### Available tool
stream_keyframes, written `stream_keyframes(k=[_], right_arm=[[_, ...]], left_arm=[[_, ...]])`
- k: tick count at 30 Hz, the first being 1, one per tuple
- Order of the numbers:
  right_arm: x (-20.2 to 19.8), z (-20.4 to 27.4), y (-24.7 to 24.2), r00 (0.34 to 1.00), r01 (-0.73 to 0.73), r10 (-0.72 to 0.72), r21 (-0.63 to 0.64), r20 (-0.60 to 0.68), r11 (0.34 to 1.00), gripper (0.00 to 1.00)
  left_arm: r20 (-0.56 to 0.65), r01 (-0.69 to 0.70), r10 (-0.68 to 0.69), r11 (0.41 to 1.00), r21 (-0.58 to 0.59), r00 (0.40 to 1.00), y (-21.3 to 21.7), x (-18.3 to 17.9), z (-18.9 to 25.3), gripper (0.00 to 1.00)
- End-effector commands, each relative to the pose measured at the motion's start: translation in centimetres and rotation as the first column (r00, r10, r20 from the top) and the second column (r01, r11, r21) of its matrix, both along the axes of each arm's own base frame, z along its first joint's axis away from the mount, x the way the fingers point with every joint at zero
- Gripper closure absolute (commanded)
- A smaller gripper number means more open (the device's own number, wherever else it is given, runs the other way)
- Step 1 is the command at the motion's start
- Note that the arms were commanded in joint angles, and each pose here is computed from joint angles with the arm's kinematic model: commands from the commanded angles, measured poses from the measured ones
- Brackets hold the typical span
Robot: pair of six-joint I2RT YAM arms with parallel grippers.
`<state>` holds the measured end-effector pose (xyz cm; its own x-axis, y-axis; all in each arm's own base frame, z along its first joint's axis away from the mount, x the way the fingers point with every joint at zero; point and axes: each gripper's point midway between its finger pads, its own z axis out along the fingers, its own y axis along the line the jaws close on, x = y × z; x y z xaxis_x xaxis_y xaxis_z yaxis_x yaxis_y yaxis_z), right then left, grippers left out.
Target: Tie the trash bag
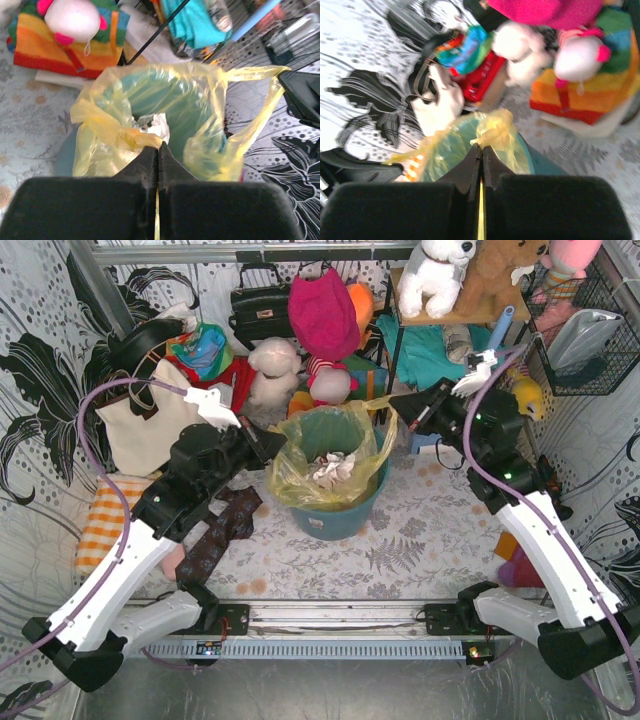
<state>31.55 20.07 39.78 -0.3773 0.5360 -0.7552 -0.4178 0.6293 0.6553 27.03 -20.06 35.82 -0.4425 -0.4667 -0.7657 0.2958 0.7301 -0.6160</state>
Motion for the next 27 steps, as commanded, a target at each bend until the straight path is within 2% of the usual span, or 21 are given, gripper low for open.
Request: stream_keyframes(k=[1, 5, 9, 17, 22, 27], right_arm=[[-2.4, 6.3, 0.3, 0.980, -0.085, 0.068, 0.085, 0.185, 0.993, 1.00], [-3.6, 8.3, -0.1, 0.970, -0.093, 0.071, 0.087, 0.234, 0.992, 1.00], [-2.9, 8.3, -1.4, 0.977, -0.003, -0.002, 0.021, 0.214, 1.000, 1.00], [-0.9, 5.6, -1.4, 0.979, 0.041, -0.067, 0.138, 0.192, 0.990, 1.00], [-0.4, 4.8, -1.8, 0.978, 0.076, -0.095, 0.104, 0.185, 0.992, 1.00], [-0.9, 7.2, -2.4, 0.965, 0.096, -0.107, 0.059, 0.239, 0.994, 1.00]], left_arm=[[0.183, 0.048, -0.034, 0.996, -0.078, 0.983, -0.2, -0.8, 6.5, 1.00], [0.247, 0.056, -0.030, 0.994, -0.097, 0.968, 0.1, -1.1, 9.0, 1.00], [0.290, 0.048, -0.019, 0.995, -0.092, 0.957, 0.1, -0.6, 10.2, 1.00], [0.242, 0.071, -0.057, 0.996, -0.052, 0.969, -2.1, 1.7, 8.5, 1.00], [0.217, 0.033, -0.031, 0.999, -0.005, 0.976, -2.0, 2.9, 8.2, 1.00], [0.252, 0.005, -0.002, 1.000, -0.011, 0.968, -1.4, 3.0, 10.0, 1.00]])
